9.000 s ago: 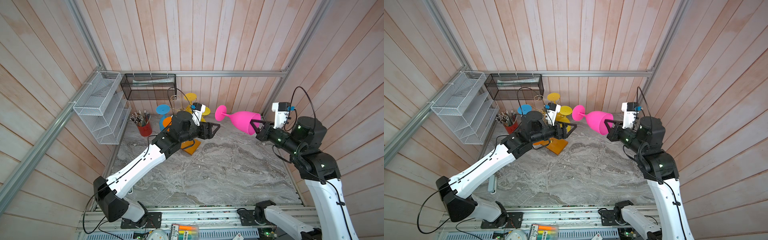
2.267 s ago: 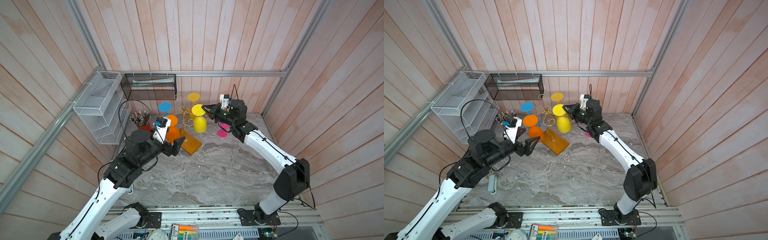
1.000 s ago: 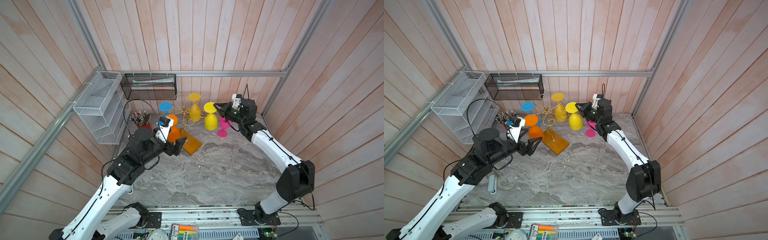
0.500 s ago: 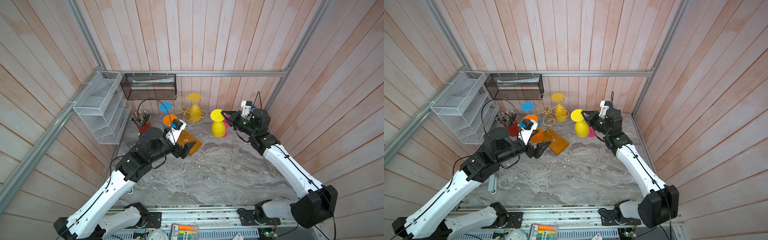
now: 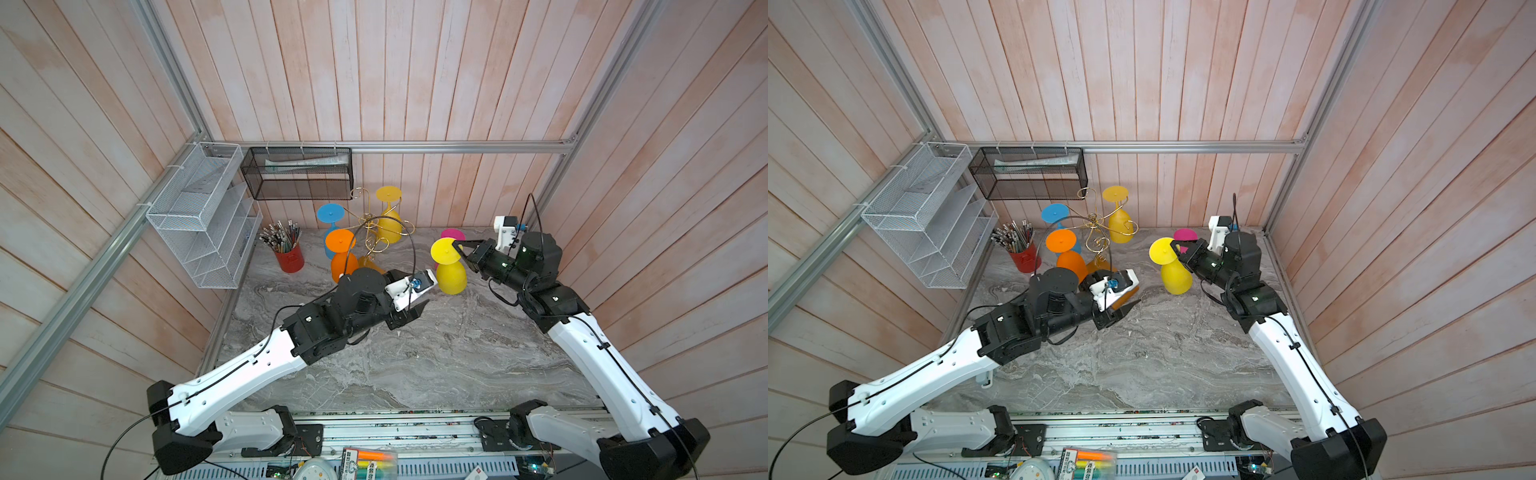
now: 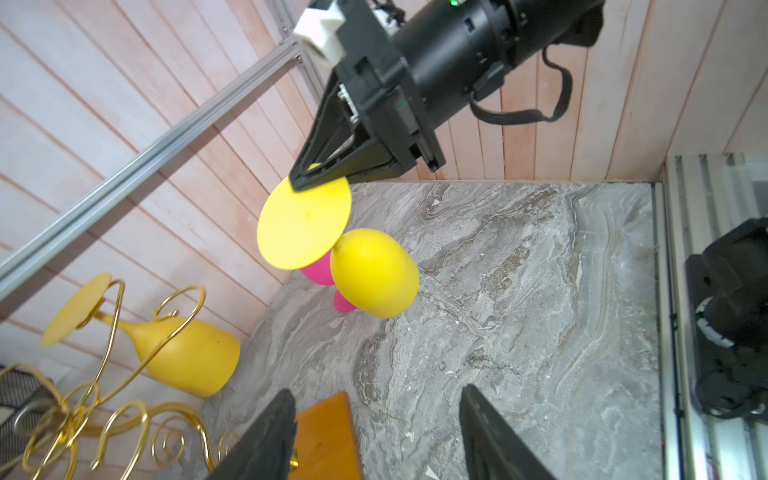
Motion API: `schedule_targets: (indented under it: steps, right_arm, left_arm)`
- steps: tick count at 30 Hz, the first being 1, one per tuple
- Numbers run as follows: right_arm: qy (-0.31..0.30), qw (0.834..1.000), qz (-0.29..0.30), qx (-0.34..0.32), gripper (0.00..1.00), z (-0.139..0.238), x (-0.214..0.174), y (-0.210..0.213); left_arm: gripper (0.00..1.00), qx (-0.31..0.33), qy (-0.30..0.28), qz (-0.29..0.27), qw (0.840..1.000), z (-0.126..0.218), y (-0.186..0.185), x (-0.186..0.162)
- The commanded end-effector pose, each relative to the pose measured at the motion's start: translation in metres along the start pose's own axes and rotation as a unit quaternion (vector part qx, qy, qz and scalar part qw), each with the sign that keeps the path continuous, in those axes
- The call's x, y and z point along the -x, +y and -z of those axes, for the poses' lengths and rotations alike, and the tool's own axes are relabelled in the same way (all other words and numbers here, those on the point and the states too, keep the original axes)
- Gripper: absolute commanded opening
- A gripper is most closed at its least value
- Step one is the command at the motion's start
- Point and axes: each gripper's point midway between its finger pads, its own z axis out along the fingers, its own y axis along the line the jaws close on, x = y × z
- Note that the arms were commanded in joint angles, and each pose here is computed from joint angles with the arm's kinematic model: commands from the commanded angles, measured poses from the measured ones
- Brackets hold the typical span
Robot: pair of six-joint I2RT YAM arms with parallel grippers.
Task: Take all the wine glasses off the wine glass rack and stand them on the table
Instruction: 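Pull the yellow glass toward the robot while the left gripper reaches toward its foot, then close the left gripper on the yellow glass's foot beside the right gripper, then open the right gripper and draw it back while the left gripper holds the glass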
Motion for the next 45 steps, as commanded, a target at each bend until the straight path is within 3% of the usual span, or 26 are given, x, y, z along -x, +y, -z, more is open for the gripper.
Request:
schedule_targets:
  steps: [1, 12, 19, 29, 33, 41, 45]
  right_arm:
    - [0.023, 1.0, 0.005, -0.007, 0.0, 0.009, -0.014, -0.005]
    - [0.061, 0.998, -0.016, 0.022, 0.0, 0.021, -0.034, -0.014]
    - [0.06, 0.997, -0.019, 0.046, 0.0, 0.035, -0.029, -0.003]
    - [0.06, 0.996, -0.026, 0.062, 0.0, 0.041, -0.021, 0.001]
    - [0.059, 0.996, -0.027, 0.065, 0.0, 0.042, -0.02, 0.004]
    - [0.054, 0.996, -0.029, 0.064, 0.0, 0.041, -0.017, 0.006]
    - [0.052, 0.996, -0.031, 0.063, 0.0, 0.039, -0.015, 0.004]
  left_arm:
    - [0.61, 0.053, -0.001, -0.076, 0.996, -0.017, 0.007, 0.009]
    - [0.49, 0.113, -0.025, -0.127, 0.985, -0.06, 0.015, 0.034]
    - [0.46, 0.104, -0.017, -0.149, 0.983, -0.079, 0.011, 0.037]
    - [0.44, 0.097, -0.012, -0.153, 0.983, -0.079, 0.008, 0.034]
    - [0.36, 0.107, -0.007, -0.168, 0.98, -0.084, 0.013, 0.032]
    - [0.01, 0.121, -0.017, -0.172, 0.978, -0.087, 0.025, 0.041]
    - [0.0, 0.123, -0.021, -0.165, 0.978, -0.086, 0.027, 0.041]
